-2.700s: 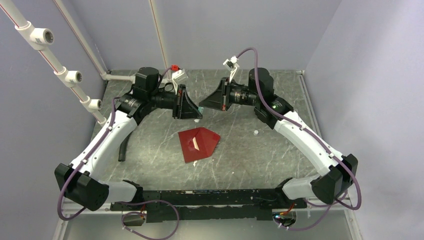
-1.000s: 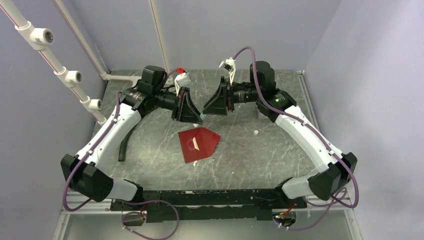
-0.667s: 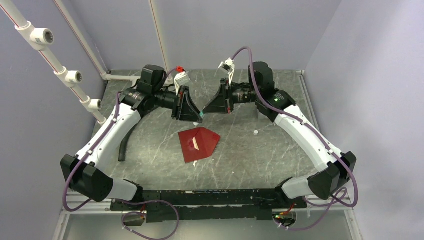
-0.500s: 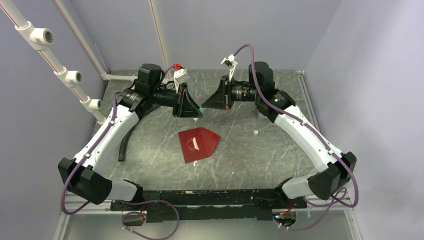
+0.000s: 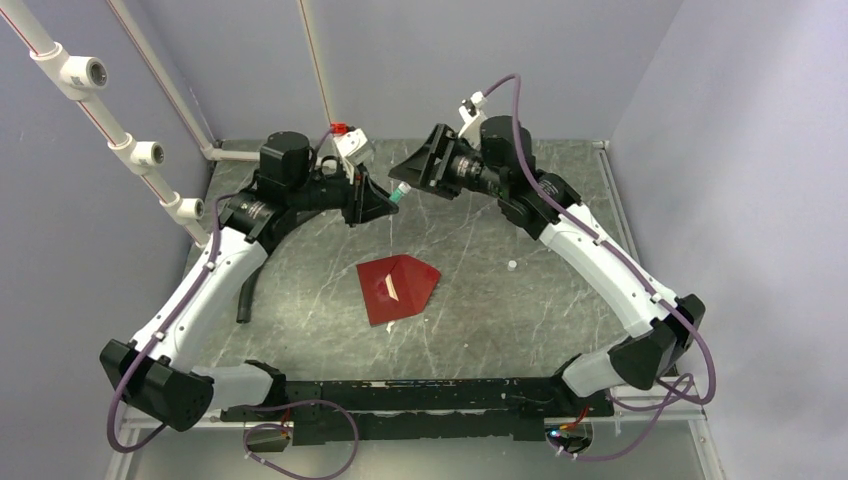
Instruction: Place the letter into the envelope and seal it
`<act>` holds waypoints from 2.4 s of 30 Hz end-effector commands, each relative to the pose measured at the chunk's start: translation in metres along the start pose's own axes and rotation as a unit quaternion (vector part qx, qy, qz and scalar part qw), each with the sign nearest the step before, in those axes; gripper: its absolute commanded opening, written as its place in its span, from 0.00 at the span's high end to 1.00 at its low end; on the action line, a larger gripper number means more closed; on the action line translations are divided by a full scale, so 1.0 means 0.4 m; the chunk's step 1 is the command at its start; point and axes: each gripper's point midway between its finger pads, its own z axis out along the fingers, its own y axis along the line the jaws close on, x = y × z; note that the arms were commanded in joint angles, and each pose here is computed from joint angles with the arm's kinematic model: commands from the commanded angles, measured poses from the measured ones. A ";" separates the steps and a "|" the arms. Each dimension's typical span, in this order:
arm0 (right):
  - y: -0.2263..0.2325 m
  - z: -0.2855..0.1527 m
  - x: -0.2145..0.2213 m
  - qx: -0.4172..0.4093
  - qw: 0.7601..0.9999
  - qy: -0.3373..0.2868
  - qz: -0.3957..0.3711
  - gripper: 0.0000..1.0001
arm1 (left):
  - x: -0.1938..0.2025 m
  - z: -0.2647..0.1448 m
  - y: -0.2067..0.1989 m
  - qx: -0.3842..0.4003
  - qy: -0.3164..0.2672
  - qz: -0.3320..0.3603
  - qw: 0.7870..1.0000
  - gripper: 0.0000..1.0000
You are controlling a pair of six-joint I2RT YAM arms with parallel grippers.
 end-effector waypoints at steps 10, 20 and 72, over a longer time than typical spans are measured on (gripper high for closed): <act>0.083 -0.174 0.082 -0.305 0.901 0.111 -0.287 0.19 | 0.000 -0.050 -0.198 0.230 0.028 -0.043 0.972 0.98; 0.115 -0.206 0.124 -0.342 0.873 0.145 -0.317 0.48 | -0.005 -0.046 -0.202 0.248 0.029 -0.047 0.967 0.97; 0.132 -0.211 0.091 -0.328 0.883 0.117 -0.315 0.51 | -0.069 -0.064 -0.235 0.273 -0.001 -0.018 0.962 0.98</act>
